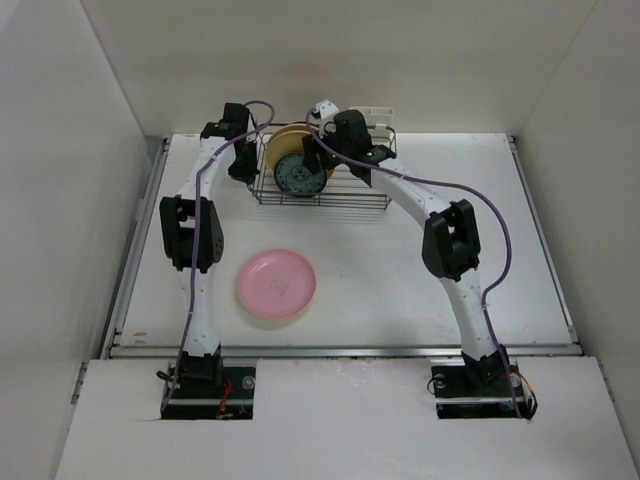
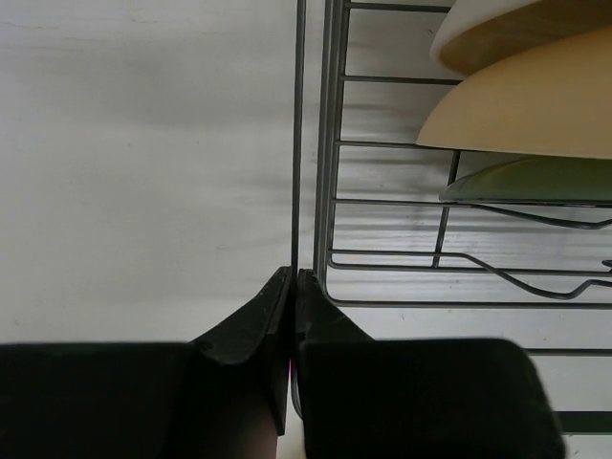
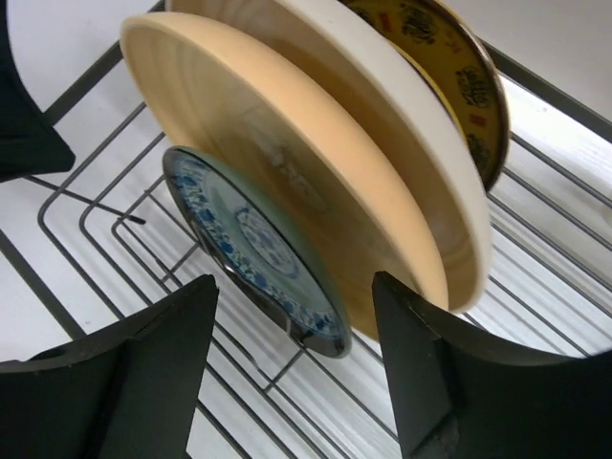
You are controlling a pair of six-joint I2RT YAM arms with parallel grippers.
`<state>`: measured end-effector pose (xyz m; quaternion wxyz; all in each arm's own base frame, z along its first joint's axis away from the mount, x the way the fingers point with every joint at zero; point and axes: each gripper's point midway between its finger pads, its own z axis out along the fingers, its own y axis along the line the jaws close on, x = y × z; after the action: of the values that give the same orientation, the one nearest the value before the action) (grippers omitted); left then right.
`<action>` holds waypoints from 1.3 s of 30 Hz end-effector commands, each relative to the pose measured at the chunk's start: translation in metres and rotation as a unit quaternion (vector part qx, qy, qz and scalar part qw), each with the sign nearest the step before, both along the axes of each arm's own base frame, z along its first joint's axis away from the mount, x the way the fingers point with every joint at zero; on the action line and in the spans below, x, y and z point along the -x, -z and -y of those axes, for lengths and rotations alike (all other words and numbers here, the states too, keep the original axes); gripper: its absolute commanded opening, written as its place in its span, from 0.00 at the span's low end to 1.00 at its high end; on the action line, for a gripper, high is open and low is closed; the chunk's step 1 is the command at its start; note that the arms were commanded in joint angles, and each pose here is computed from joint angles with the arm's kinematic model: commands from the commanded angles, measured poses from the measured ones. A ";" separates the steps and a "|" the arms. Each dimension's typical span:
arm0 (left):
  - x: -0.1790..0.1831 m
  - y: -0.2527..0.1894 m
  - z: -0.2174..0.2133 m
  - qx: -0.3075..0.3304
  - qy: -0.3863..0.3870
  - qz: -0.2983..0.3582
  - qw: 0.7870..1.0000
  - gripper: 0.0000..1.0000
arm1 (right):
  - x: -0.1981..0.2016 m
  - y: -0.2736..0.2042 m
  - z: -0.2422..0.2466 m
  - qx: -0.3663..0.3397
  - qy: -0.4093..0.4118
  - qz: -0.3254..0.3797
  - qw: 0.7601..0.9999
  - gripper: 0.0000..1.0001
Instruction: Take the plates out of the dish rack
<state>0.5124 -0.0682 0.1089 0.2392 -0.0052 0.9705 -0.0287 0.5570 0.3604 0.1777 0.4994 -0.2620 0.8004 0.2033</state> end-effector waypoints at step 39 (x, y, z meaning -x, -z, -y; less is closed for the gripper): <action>0.021 -0.011 -0.002 -0.017 -0.072 -0.025 0.997 0.00 | 0.137 -0.088 0.054 -0.002 -0.083 -0.013 0.996 0.00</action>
<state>0.5084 -0.0686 0.1076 0.2330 -0.0353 0.9718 -0.0096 0.4670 0.3136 0.3029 0.5721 -0.3164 0.7342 0.1832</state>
